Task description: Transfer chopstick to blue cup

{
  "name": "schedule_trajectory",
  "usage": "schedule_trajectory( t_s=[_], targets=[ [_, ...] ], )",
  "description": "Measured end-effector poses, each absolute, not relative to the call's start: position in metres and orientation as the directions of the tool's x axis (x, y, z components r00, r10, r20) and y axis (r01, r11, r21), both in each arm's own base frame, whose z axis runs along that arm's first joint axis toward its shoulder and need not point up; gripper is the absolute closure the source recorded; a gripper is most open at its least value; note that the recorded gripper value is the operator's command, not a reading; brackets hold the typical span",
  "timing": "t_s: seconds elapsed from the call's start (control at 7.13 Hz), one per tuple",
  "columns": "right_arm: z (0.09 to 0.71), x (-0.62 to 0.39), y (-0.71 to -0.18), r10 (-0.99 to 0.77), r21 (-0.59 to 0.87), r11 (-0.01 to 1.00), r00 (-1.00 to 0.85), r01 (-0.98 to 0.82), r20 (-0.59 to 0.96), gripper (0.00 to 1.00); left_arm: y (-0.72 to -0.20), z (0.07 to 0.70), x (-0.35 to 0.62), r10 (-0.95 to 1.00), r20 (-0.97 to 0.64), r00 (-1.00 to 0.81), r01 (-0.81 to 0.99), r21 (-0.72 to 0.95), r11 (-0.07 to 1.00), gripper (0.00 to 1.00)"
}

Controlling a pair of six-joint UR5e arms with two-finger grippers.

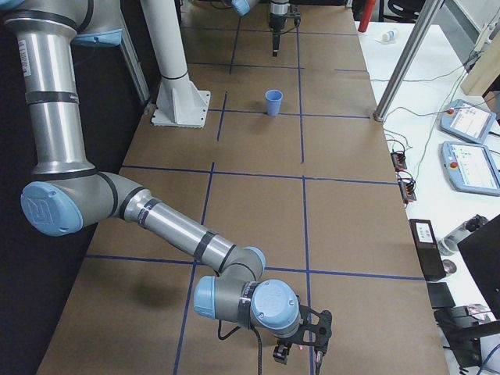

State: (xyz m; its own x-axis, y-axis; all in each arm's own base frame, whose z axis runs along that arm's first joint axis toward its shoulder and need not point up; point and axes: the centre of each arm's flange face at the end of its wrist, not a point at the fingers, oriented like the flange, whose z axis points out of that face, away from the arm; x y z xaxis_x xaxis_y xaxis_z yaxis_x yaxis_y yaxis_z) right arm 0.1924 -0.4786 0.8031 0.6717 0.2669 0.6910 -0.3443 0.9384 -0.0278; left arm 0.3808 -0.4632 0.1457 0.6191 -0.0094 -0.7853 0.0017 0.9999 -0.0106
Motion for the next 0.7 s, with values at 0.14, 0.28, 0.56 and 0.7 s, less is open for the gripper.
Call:
schedule_trajectory(
  t_s=[0.14,0.28,0.56,0.7],
  targets=[
    [0.806,0.193,-0.482,0.280,-0.032,0.934,0.674,-0.356,0.684,0.07,-0.463,0.146,0.381,-0.009,-0.785,0.619,0.002,-0.010,1.000,0.00],
    [0.807,0.192,-0.484,0.287,-0.036,0.932,0.674,-0.361,0.681,0.12,-0.463,0.146,0.381,-0.009,-0.786,0.619,0.002,-0.010,1.000,0.00],
    [0.805,0.186,-0.490,0.296,-0.045,0.930,0.672,-0.364,0.679,0.22,-0.463,0.146,0.381,-0.010,-0.785,0.619,0.002,-0.011,1.000,0.00],
    [0.802,0.181,-0.497,0.299,-0.050,0.930,0.671,-0.364,0.679,0.22,-0.463,0.146,0.381,-0.010,-0.785,0.619,0.002,-0.010,1.000,0.00]
  ],
)
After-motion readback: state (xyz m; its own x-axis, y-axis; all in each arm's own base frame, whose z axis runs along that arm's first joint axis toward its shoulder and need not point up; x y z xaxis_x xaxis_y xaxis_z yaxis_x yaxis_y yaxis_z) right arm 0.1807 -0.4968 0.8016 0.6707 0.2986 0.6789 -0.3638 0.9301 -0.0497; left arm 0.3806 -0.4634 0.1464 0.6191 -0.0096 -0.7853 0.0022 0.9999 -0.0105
